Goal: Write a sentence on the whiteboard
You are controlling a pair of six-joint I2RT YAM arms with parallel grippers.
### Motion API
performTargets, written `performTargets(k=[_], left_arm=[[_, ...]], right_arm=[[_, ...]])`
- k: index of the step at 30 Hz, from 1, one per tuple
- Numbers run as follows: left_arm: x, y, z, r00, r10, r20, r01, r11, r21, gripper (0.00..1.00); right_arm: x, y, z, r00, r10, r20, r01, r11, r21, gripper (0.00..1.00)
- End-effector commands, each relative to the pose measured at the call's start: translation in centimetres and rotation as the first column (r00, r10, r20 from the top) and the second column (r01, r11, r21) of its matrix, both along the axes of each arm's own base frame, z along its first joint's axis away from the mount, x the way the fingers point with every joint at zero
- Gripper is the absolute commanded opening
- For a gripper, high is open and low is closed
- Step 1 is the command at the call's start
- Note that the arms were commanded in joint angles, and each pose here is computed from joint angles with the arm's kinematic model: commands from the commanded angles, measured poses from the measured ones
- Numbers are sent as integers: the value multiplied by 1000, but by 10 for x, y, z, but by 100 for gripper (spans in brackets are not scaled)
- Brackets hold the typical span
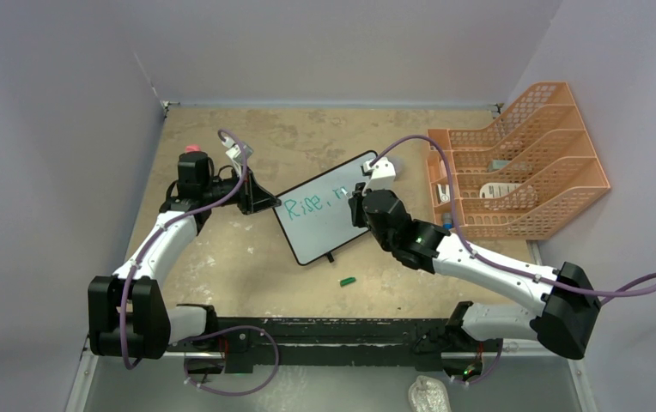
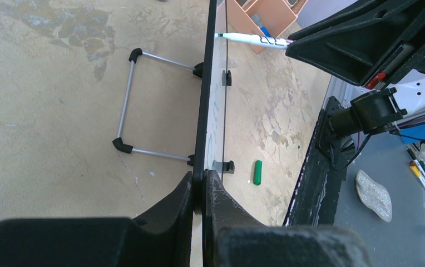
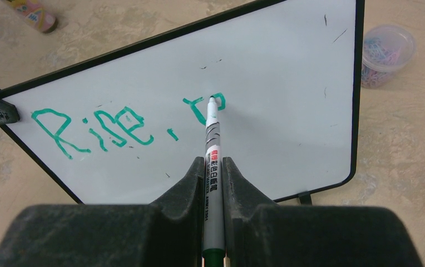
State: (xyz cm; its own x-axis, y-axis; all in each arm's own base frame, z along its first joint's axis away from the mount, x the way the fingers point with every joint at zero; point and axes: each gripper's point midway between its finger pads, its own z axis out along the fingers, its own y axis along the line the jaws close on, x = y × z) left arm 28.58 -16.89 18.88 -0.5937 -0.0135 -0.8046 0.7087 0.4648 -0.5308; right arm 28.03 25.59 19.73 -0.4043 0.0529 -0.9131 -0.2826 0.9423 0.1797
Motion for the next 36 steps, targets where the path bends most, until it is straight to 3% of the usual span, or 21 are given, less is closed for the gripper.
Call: performTargets(k=[1,36], left_arm=[[10,3,5,998,13,58,-15,999,32,0],[10,3,4,998,13,56,-14,999,32,0]], right_arm=[[10,7,27,999,-15,53,12,998,56,0],[-6,0,-7,999,22,-45,-22,1000,-6,0]])
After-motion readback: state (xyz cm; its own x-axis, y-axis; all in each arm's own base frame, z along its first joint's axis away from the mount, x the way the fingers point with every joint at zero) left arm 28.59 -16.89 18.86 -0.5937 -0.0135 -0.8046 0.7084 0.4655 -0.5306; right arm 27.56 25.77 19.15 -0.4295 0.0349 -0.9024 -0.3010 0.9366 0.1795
